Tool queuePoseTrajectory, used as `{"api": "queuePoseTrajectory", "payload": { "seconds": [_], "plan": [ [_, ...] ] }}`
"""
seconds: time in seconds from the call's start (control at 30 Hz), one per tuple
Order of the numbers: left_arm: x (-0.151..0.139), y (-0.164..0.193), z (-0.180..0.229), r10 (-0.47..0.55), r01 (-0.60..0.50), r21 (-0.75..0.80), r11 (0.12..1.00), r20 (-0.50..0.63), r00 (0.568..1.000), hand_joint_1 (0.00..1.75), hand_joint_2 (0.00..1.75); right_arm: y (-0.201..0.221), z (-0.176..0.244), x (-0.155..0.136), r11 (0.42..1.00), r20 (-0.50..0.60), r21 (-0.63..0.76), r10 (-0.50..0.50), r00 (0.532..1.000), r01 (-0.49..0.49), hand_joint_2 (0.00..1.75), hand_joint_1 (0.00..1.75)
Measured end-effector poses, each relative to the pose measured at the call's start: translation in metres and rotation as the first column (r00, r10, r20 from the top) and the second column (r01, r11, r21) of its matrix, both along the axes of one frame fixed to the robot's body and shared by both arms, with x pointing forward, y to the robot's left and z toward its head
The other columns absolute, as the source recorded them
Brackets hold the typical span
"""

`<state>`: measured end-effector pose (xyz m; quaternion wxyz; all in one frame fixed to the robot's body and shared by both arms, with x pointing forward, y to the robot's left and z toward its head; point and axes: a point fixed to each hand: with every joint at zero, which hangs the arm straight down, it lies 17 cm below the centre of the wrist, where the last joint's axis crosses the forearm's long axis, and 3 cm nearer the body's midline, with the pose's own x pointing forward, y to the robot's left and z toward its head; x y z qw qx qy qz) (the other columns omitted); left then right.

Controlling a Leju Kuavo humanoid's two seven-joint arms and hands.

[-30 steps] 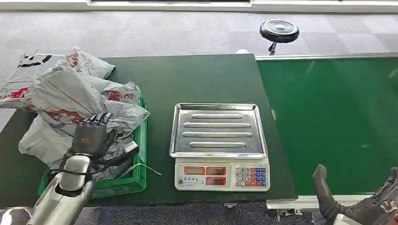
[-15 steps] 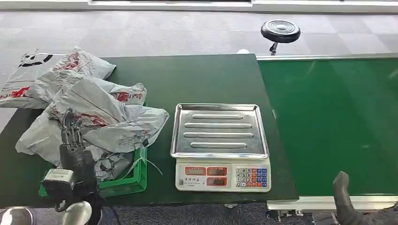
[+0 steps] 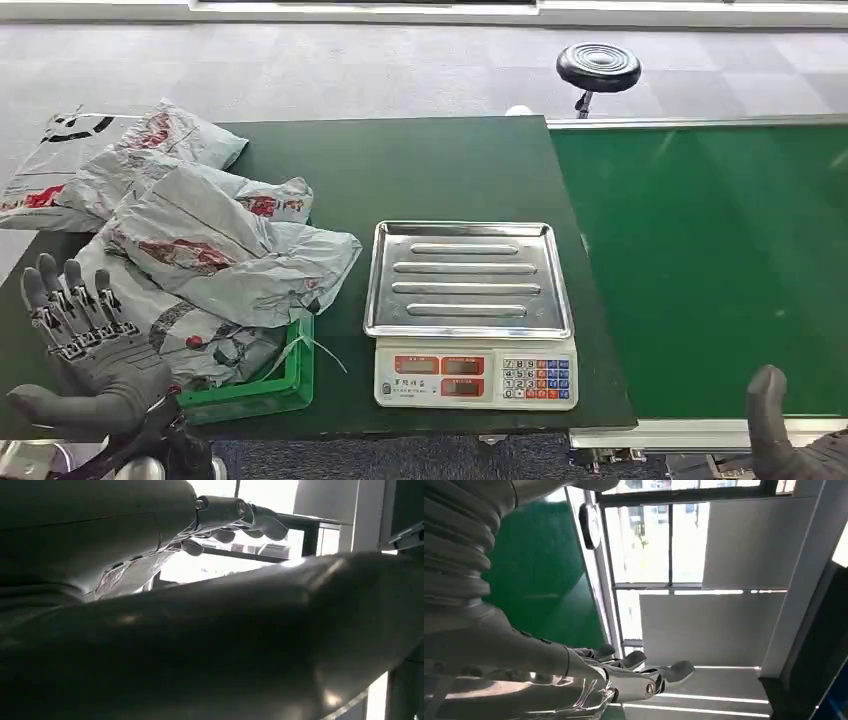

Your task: Moved the parcel from conveyor to table for the left to box.

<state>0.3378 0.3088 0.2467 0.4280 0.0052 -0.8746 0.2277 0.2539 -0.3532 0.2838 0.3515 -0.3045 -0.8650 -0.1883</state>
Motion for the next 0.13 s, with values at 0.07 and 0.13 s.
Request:
{"api": "queuePoseTrajectory", "payload": {
  "seconds": [0.07,0.13],
  "plan": [
    [-0.0016,-0.0011,-0.0015,-0.003,0.004,0.009,1.0,-0.009,1.0,0.0,0.0,0.0035,-0.0004,0.0037,0.998,0.012,0.024,0.061,0.998,-0.062,1.75,0.0],
    [-0.0018,-0.0025,-0.0049,-0.005,0.005,0.022,1.0,-0.025,1.0,0.0,0.0,0.0066,-0.0004,0.007,0.993,0.021,0.034,0.114,0.993,-0.115,1.75,0.0]
  ]
}}
